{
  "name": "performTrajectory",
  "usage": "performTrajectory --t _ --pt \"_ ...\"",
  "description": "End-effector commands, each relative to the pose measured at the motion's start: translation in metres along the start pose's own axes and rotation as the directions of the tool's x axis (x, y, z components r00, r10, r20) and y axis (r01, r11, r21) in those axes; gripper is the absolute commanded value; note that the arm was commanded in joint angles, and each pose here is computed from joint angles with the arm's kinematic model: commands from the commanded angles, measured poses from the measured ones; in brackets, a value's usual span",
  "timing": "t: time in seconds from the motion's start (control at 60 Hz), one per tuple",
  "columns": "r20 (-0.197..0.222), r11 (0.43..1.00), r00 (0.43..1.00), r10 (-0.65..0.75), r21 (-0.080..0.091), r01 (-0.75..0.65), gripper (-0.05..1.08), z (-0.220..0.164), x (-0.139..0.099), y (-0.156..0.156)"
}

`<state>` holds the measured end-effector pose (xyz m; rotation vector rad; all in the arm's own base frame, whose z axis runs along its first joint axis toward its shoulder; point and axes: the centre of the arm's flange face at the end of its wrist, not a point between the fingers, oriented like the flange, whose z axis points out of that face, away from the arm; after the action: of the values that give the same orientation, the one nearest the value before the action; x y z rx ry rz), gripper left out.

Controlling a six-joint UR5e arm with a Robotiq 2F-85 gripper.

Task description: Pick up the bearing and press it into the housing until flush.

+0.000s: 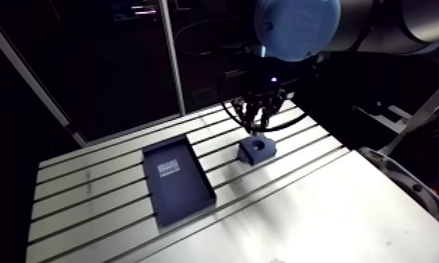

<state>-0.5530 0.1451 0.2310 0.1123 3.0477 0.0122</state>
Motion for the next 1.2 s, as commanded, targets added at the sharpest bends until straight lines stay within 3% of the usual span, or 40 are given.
performTrajectory --t 0.017,0.617,1.2 --pt "0.023 1.0 1.0 -0.002 -0.016 0.002 0.71 0.005 -0.001 -0.001" --pt "0.045 1.0 0.999 -0.001 -0.013 0.002 0.72 0.02 -0.003 -0.002" --pt "0.038 1.0 0.999 -0.003 -0.016 0.003 0.72 0.029 0.0 -0.001"
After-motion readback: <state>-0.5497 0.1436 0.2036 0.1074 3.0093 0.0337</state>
